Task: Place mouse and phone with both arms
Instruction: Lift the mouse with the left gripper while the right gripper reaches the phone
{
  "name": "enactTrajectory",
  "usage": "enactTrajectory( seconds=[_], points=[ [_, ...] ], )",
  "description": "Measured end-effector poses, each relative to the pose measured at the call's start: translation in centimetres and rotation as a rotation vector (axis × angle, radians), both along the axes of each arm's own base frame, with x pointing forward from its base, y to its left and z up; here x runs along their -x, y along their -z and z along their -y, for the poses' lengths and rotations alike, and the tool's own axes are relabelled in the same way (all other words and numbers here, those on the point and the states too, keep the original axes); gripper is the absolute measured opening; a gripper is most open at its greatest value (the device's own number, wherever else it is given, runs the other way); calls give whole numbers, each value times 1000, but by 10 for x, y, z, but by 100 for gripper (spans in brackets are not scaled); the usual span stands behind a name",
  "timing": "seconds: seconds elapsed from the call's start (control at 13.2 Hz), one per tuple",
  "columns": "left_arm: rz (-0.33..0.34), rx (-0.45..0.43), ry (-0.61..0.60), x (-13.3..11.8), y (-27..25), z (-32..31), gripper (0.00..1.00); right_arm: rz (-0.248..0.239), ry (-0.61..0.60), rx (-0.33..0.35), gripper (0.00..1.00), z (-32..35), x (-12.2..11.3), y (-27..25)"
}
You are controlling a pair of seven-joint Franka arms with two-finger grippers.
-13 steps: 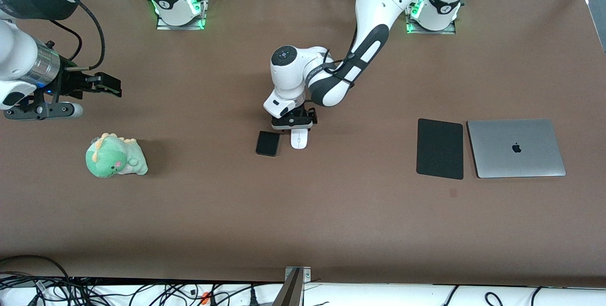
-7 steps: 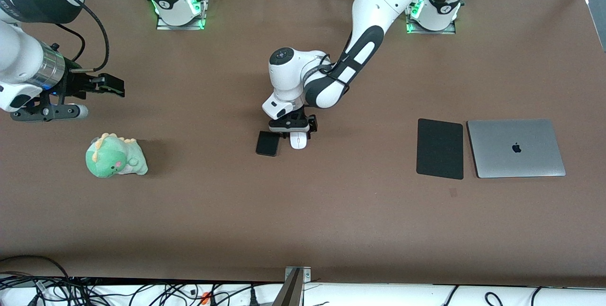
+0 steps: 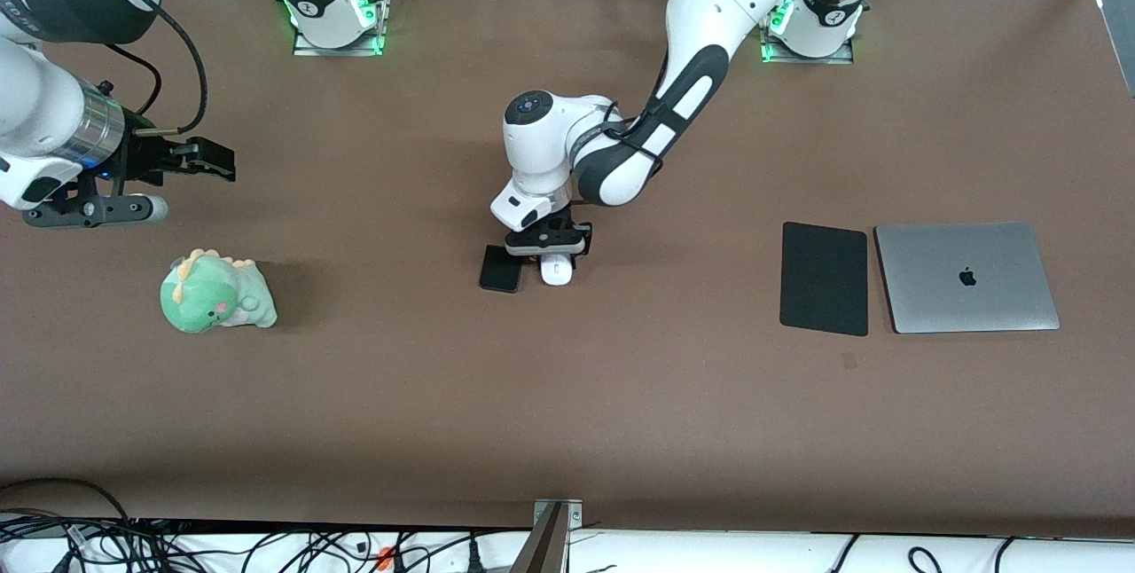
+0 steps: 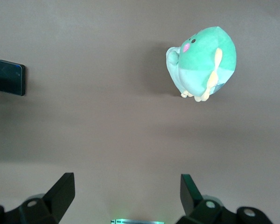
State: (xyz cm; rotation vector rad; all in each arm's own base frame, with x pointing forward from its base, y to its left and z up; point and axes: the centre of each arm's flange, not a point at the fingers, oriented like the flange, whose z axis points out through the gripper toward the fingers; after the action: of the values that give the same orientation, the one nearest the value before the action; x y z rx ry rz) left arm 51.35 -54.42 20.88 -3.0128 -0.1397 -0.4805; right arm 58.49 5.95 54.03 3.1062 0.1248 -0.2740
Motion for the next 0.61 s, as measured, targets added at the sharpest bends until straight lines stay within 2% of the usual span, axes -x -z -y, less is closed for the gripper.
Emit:
enactTrajectory(
  seconds=[0.08, 0.3, 0.61],
  points=[
    [-17, -6, -32, -10, -19, -10, 61, -9, -3, 2, 100, -4, -1, 4],
    [-140, -56, -59, -38, -84, -54, 61, -38, 42, 1, 100, -31, -10, 35],
    [-278, -117, -55, -77, -163, -147, 61, 7, 144, -16, 100, -95, -24, 93]
  ],
)
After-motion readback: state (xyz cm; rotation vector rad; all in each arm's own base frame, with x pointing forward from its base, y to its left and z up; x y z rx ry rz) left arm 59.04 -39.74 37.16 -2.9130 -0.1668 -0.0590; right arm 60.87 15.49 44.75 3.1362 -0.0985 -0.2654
